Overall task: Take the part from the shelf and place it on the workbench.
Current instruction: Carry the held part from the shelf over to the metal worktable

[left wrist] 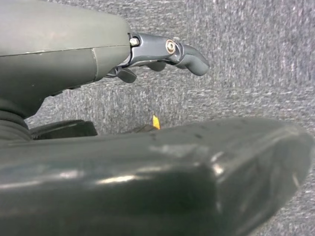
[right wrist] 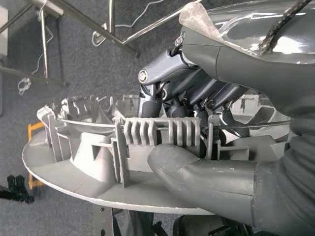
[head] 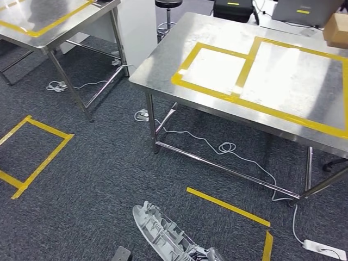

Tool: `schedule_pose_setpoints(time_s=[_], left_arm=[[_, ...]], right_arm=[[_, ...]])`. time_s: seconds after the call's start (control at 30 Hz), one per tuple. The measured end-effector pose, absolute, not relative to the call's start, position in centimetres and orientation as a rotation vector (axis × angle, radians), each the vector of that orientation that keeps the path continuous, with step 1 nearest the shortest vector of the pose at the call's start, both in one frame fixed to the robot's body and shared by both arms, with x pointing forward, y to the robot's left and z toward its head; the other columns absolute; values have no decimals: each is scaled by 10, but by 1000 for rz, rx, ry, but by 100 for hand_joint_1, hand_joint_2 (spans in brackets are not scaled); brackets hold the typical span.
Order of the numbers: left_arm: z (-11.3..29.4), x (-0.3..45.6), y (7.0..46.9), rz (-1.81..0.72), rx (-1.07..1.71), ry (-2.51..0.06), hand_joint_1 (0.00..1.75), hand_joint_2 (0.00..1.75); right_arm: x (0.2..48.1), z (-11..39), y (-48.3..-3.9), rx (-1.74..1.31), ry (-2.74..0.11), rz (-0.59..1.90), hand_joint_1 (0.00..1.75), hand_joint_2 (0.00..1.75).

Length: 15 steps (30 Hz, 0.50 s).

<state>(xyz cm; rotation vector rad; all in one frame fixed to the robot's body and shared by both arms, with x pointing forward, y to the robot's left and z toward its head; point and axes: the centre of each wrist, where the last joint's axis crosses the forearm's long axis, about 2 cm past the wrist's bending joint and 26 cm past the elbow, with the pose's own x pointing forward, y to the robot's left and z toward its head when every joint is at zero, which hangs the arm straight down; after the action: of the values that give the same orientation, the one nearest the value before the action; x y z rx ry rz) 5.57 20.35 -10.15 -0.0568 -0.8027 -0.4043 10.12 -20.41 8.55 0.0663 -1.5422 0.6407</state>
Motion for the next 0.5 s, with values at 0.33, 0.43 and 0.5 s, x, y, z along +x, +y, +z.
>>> schedule_pose_setpoints(time_s=[0.33,0.43,0.5], left_arm=[[-102,56,204,-399,-55,-802,0,0],[-102,56,205,-397,-56,-803,0,0],[-102,56,205,-392,-58,-801,0,0]], right_arm=[[100,84,-205,61,-1533,633,175,175],[100,84,-204,59,-1527,636,175,175],[100,84,-204,56,-1523,644,175,175]])
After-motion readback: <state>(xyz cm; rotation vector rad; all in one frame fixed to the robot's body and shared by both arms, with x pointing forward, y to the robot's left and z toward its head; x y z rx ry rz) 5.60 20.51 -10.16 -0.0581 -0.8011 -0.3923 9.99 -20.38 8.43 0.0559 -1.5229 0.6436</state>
